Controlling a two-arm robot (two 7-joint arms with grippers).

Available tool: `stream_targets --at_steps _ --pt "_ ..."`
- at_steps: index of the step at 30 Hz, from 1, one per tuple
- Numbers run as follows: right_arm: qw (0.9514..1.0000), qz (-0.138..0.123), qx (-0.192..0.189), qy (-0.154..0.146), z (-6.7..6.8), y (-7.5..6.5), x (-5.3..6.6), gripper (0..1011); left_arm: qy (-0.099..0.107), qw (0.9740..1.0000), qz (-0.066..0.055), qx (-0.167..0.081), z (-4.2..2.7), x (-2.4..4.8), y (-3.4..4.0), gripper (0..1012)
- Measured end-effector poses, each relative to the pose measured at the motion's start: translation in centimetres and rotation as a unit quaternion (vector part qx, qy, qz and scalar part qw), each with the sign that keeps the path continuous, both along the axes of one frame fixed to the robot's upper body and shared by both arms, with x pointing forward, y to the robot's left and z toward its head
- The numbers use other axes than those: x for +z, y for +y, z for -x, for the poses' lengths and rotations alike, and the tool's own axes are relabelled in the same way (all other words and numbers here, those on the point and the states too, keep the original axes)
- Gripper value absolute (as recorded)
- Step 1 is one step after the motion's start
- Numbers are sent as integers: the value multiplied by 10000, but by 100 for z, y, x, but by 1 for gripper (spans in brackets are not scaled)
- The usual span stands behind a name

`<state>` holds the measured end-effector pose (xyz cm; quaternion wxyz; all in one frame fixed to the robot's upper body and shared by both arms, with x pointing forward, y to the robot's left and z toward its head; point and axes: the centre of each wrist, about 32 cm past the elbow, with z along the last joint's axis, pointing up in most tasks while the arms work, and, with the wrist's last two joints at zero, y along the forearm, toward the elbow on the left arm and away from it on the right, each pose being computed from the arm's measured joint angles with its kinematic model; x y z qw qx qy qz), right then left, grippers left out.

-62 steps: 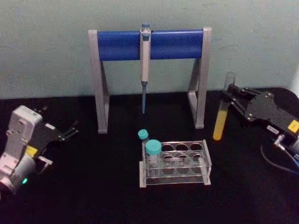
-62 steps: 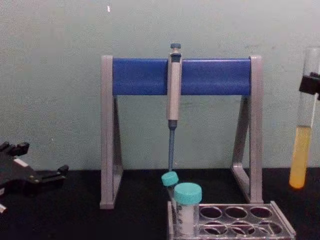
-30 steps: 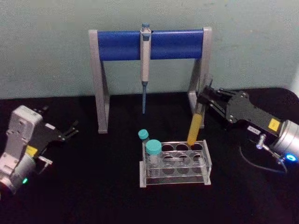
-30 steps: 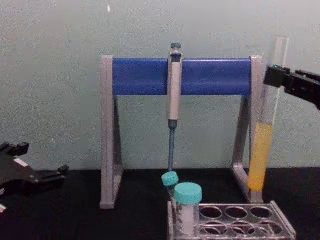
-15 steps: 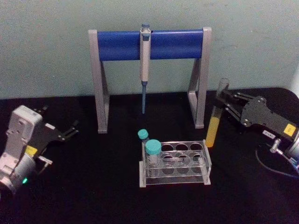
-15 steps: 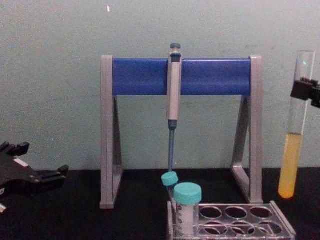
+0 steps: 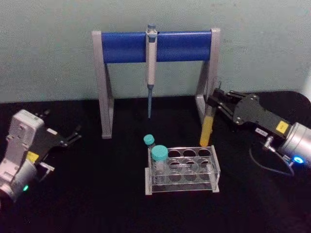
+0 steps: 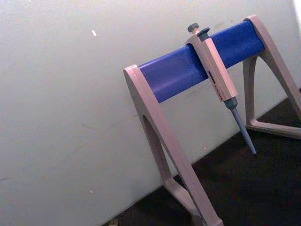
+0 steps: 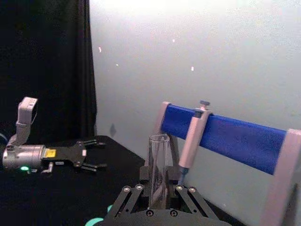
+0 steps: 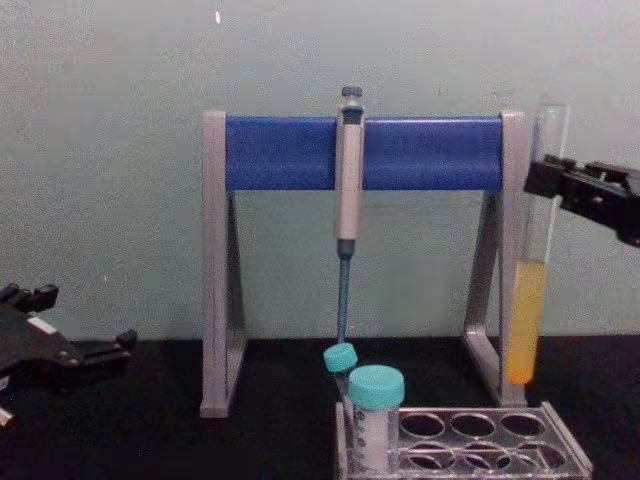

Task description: Pick up the test tube from the test tube rack, shake it, then place it back into the test tube rack.

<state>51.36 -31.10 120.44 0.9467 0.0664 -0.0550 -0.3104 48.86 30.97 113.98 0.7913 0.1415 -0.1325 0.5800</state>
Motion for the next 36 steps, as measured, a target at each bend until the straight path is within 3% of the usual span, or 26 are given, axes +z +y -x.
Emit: stream_targets --at_steps 19,36 --pt "9994 23 308 145 -121 125 -89 221 0 10000 0 0 0 0 0 1001" --pt "9989 116 359 288 -213 178 -195 221 0 10000 0 0 0 0 0 1001"
